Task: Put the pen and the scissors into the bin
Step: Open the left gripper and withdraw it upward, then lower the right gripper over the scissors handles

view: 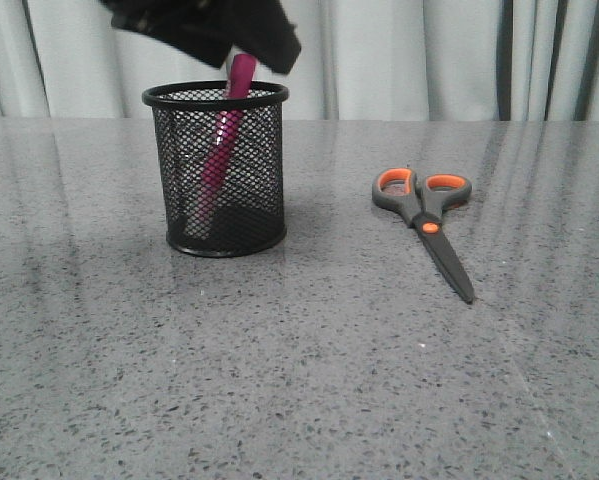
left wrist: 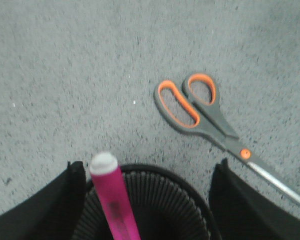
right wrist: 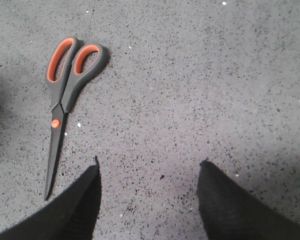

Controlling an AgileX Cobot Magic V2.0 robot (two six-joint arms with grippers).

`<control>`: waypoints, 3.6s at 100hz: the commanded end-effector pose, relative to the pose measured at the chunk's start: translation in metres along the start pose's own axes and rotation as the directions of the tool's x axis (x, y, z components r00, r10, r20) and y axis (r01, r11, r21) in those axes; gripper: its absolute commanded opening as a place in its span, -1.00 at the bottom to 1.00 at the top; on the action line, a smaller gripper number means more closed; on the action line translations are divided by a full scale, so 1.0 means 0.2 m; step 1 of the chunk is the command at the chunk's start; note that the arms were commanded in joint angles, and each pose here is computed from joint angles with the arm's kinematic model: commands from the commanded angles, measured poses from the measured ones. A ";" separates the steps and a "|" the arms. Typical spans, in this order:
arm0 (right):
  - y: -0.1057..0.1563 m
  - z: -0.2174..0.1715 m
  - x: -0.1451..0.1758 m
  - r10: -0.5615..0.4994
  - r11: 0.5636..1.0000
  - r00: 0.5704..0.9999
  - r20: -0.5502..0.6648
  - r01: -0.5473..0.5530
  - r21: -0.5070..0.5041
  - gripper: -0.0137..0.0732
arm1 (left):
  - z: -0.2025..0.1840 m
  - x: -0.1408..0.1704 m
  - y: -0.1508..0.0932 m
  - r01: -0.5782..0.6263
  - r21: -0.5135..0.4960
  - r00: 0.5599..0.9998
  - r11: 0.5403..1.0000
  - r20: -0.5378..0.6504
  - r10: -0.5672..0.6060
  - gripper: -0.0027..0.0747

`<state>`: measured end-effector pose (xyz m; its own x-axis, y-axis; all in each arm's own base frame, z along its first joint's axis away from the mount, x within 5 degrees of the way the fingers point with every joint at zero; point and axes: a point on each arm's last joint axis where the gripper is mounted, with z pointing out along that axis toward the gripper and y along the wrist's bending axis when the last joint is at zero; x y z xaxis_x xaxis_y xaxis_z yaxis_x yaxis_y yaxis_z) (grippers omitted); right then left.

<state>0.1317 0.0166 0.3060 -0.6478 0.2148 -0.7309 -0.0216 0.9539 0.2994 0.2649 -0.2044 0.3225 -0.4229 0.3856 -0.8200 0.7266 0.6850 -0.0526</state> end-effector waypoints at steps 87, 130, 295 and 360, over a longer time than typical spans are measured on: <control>0.04 -0.03 -0.10 0.081 0.995 0.984 0.156 -0.070 -0.073 0.19 | -0.98 -0.17 0.15 0.149 -0.314 0.866 0.938 0.498 0.029 -0.99; 0.07 -0.04 -0.12 0.042 0.992 0.980 0.194 -0.017 -0.126 0.19 | -0.98 0.00 0.14 0.233 -0.332 0.833 0.914 0.553 -0.011 -0.99; 0.28 0.27 -0.34 -0.244 0.958 0.949 -0.199 0.204 -0.201 0.19 | -1.16 0.36 0.12 0.325 -0.516 0.804 0.792 0.593 0.056 -0.99; 0.51 0.73 -0.37 -0.270 0.962 0.873 -0.406 0.261 -0.079 0.19 | -1.15 0.36 0.12 0.322 -0.513 0.811 0.796 0.584 0.048 -0.99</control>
<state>0.2833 0.1269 0.2856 -0.9021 -0.1734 -0.3951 -0.2443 0.9600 0.1365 0.1282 -0.0206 0.3777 -0.0820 0.0188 -0.9965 0.1894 0.9819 0.0030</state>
